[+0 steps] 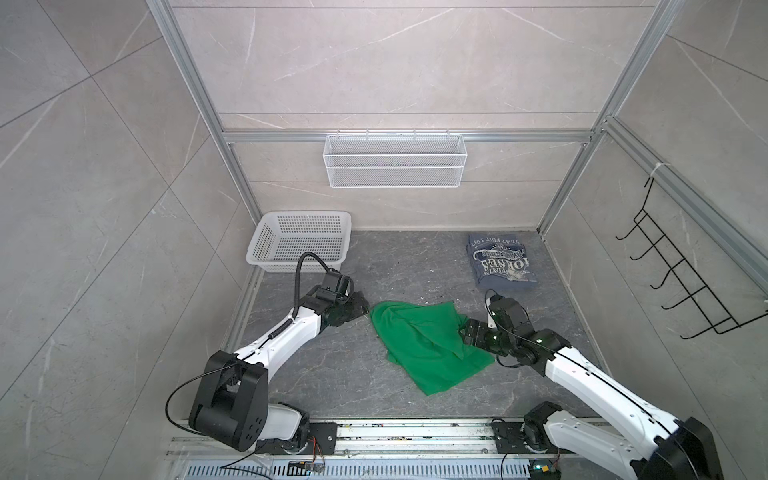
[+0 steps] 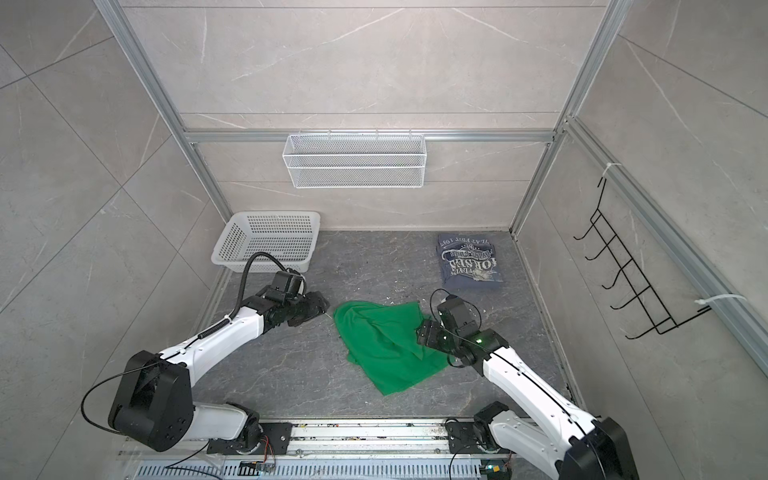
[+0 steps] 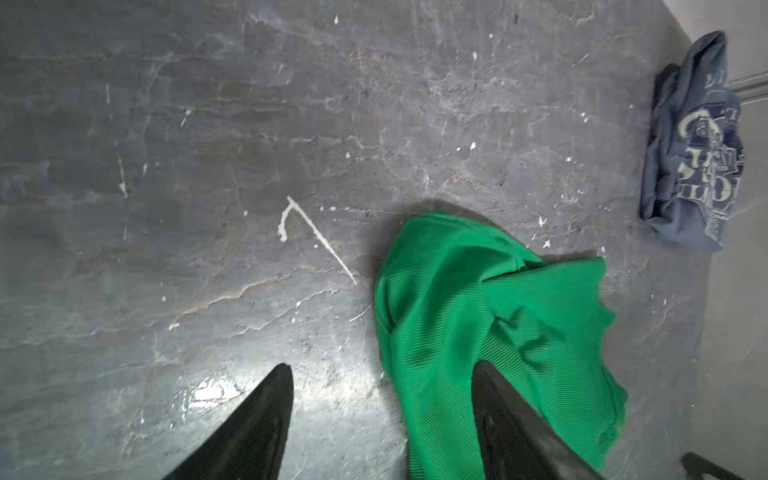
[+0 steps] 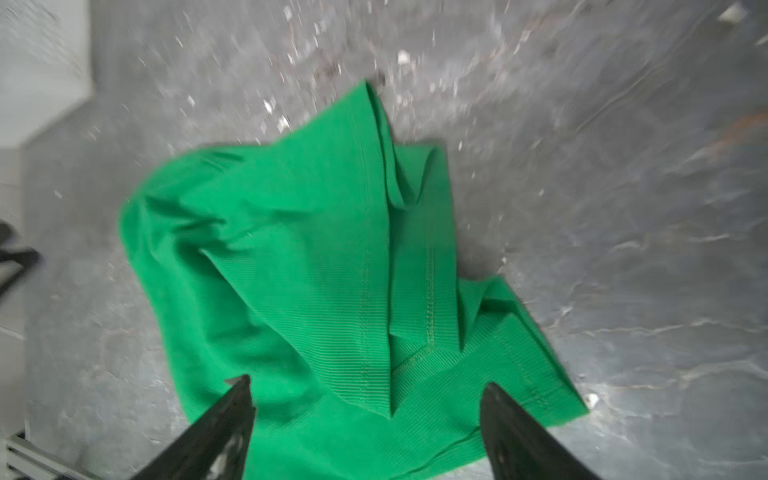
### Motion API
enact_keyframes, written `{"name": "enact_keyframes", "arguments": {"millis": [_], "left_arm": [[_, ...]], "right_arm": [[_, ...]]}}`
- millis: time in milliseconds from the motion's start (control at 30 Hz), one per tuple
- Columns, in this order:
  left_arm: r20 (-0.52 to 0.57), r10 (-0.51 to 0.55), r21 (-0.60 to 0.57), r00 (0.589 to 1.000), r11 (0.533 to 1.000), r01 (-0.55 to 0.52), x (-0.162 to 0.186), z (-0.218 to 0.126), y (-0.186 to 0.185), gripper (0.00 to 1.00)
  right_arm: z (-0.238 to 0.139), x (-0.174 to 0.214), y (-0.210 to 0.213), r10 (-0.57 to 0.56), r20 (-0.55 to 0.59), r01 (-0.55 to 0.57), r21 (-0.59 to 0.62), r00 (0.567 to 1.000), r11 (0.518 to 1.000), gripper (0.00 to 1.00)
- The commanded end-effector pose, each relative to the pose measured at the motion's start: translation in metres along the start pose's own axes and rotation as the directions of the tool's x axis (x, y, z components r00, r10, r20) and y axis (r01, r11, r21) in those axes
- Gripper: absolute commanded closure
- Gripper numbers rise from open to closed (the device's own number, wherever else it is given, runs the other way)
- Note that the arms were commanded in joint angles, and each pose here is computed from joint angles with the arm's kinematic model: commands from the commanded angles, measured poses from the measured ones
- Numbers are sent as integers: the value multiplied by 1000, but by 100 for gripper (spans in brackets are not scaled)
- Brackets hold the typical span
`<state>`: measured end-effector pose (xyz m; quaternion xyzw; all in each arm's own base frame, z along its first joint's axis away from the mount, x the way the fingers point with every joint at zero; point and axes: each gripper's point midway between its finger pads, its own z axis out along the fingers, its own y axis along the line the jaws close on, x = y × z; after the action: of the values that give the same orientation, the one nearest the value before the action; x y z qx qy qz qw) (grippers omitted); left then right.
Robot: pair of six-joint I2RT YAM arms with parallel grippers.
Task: Fold and stack the tank tops
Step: 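Grasp two edges of the green tank top with the left and right grippers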
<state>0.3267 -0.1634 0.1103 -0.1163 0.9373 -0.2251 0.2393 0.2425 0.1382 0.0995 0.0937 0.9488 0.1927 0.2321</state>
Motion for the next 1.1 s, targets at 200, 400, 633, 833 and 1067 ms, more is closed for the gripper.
{"name": "enact_keyframes", "arguments": {"millis": [200,400,633,833,1067], "left_arm": [[10,-6,59,1000,998,6,2,10,-4,31],[5,5,45,1000,999,-5,14,8,8,31],[15,13,48,1000,999,-13,19,6,13,31],[9,16,42,1000,999,-16,22,9,16,30],[4,13,43,1000,999,-13,24,12,18,30]], "right_arm": [[54,-42,19,-22,-37,24,69,999,997,28],[101,-78,19,-22,-71,31,126,997,992,39],[135,-98,14,-26,-100,43,172,995,984,51],[148,-102,10,-39,-128,65,205,991,977,61],[149,-104,8,-53,-138,84,227,989,970,80]]}}
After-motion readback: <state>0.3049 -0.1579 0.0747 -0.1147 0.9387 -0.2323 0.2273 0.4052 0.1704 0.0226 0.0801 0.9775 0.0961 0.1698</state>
